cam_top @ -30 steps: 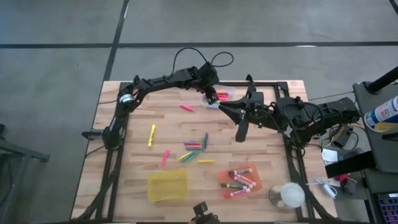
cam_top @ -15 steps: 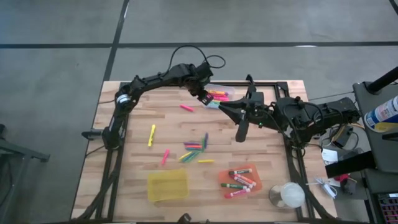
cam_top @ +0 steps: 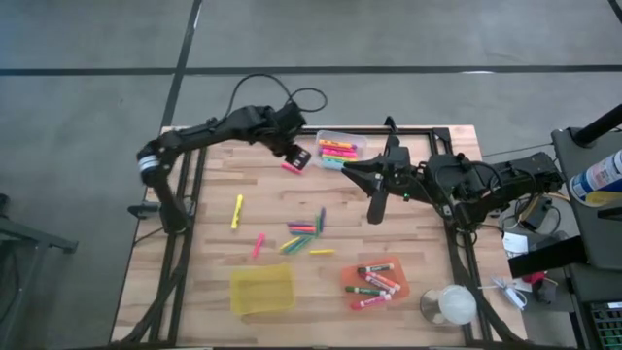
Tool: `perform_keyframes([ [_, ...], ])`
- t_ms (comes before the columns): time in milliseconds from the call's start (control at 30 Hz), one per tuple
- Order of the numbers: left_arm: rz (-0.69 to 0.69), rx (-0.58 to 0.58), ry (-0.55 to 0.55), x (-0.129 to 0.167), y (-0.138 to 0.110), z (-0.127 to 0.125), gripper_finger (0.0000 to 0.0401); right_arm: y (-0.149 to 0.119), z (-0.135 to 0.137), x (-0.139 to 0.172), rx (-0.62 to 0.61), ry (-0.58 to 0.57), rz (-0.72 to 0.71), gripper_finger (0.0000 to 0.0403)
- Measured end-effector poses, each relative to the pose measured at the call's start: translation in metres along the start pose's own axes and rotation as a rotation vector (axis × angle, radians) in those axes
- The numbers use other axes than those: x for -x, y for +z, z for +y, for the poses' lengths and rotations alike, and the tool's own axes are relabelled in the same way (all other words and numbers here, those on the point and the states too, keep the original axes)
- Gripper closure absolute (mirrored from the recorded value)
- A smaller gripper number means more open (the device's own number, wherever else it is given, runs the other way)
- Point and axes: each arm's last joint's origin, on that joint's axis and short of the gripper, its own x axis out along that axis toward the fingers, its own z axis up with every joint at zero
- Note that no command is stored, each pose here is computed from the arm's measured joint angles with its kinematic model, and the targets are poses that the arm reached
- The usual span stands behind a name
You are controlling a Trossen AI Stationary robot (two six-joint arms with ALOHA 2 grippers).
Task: Pick & Place Markers
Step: Put the light yellow highlighter pen into the transparent bin
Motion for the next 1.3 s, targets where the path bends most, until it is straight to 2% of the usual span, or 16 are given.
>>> perform_keyframes([
  [233, 0.006, 0.128, 0.004, 0.018, -0.054, 0.026, 0.0259, -0.001, 0.0, 0.0, 0.011, -0.001, 0.007, 0.0346],
  [567, 0.035, 0.303, 0.007, 0.013, -0.117, 0.055, 0.0259, -0.001, 0.0, 0.0, 0.013, -0.002, 0.01, 0.0346],
  [800, 0.06, 0.334, 0.011, 0.008, -0.134, 0.062, 0.0259, -0.002, 0.0, 0.0, 0.015, -0.005, 0.012, 0.0346],
  [1033, 0.149, 0.343, 0.016, -0.005, -0.15, 0.064, 0.0259, -0.002, 0.0, -0.001, 0.012, -0.006, 0.014, 0.0346],
  [1300, 0.251, 0.411, 0.061, -0.023, -0.175, 0.069, 0.0259, -0.004, -0.001, -0.001, 0.025, -0.012, 0.033, 0.0346],
])
